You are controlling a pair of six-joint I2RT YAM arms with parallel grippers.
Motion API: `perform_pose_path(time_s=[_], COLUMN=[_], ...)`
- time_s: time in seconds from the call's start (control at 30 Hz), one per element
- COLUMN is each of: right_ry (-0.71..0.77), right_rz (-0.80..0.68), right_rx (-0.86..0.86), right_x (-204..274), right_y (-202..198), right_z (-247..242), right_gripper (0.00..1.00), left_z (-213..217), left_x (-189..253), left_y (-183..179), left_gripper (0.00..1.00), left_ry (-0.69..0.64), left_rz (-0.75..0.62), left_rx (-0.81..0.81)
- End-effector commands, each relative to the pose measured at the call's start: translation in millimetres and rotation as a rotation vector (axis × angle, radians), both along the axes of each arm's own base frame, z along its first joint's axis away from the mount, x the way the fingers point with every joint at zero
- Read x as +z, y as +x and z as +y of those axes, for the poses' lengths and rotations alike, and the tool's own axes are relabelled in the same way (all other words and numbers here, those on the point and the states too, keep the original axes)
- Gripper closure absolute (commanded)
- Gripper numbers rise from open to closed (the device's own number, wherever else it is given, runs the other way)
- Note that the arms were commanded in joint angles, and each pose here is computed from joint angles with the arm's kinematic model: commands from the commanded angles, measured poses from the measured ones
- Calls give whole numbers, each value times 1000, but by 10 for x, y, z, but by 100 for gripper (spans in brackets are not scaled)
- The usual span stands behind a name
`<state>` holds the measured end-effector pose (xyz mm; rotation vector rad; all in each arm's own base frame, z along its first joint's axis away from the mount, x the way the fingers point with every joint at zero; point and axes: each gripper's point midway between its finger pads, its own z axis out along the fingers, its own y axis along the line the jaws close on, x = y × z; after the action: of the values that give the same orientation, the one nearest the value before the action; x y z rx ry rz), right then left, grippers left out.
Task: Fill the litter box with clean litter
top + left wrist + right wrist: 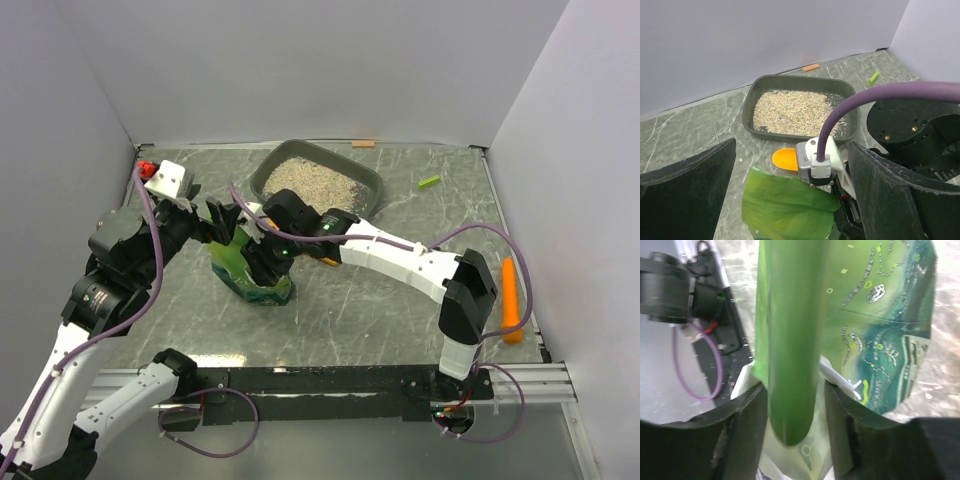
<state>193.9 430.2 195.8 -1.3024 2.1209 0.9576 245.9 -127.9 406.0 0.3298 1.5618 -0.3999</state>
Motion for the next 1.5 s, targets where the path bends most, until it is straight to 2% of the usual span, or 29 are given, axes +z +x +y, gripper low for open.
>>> perform_pose_path(time_s=[0.0,0.2,0.4,0.67,0.8,0.97,1.47], right_ry=[9,6,50,23,-39,-50,35], right_rz=[-109,-266,-386,-410,-400,-381,-223], right_rx=[-69,-199,-249,-226,-211,-201,-72], right_x=[263,464,841,1005,801,599,293], right_y=[100,315,409,390,391,420,314], right_z=[-39,-108,-151,-221,-263,-247,-74], right_gripper=[41,26,24,23,23,23,27], left_z=[-10,-3,8,18,10,-9,-27], left_x=[72,54,40,50,39,13,-48], left_y=[-41,-38,-33,-46,-40,-20,-3], left_gripper=[3,3,3,3,3,3,3], left_ry=[-28,-21,-19,-14,-9,-4,12], left_rz=[-28,-24,-27,-33,-30,-24,-7], left_rx=[-11,-8,-2,-2,-5,-10,-16])
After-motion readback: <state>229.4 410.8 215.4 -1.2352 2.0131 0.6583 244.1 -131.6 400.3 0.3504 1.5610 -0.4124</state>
